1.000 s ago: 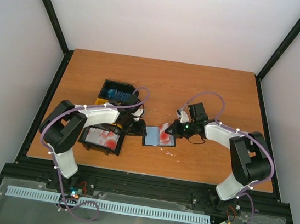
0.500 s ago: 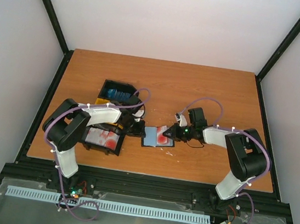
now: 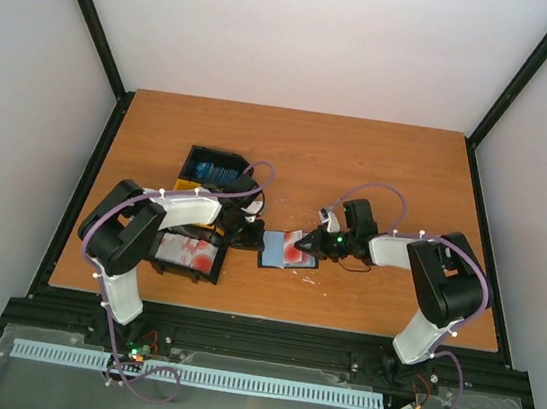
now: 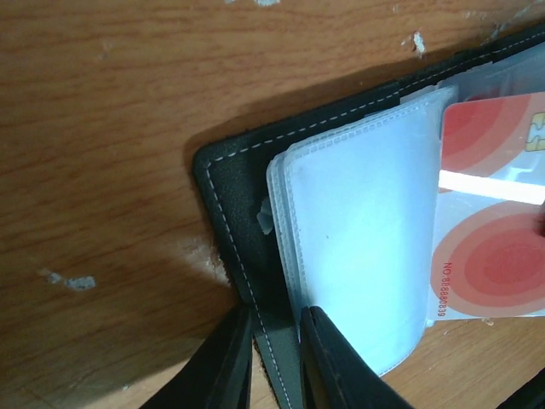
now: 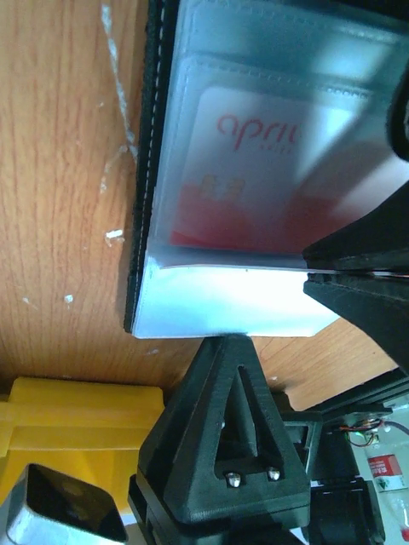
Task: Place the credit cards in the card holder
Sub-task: Insert the credit card into the card holder.
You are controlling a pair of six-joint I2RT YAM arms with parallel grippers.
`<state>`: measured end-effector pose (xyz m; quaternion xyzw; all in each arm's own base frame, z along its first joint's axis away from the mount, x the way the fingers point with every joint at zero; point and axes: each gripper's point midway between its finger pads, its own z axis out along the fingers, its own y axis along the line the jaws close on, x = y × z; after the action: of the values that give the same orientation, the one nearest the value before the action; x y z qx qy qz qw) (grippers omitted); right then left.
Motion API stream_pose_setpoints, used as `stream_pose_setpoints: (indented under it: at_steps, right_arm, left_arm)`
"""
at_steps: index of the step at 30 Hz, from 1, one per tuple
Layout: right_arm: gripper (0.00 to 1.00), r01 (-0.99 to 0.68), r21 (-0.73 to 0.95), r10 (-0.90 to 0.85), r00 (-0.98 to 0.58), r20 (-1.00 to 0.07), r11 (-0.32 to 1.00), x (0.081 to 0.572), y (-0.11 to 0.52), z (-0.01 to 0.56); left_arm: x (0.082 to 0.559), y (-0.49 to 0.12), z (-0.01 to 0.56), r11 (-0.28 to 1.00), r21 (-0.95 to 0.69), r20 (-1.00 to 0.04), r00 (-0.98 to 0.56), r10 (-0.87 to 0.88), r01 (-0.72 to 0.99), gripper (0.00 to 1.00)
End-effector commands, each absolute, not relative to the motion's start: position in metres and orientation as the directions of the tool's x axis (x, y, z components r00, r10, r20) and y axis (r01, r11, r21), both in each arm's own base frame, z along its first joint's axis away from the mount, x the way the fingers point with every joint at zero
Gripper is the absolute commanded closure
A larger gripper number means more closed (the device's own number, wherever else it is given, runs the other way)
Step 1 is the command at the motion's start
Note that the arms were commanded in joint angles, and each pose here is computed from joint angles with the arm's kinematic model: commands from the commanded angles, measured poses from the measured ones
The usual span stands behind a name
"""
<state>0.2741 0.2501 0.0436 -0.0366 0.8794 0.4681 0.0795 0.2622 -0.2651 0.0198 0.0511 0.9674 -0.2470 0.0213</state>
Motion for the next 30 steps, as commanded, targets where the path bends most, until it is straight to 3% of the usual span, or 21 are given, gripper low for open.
stream_pose_setpoints:
  at_steps: [1, 30]
  right_arm:
    - [0.97, -0.126, 0.808, 0.024, -0.985, -0.171, 0.576, 0.275, 0.246, 0.034]
    - [0.97, -0.139, 0.838, -0.035, -0.989, -0.142, 0.527, 0.265, 0.287, 0.026]
  left_arm:
    - [0.255, -0.260, 0.003, 0.900, -0.429, -0.020, -0.996, 0.083, 0.083, 0.82]
    - [0.254, -0.263, 0.003, 0.893, -0.441, -0.015, -0.996, 0.093, 0.090, 0.83]
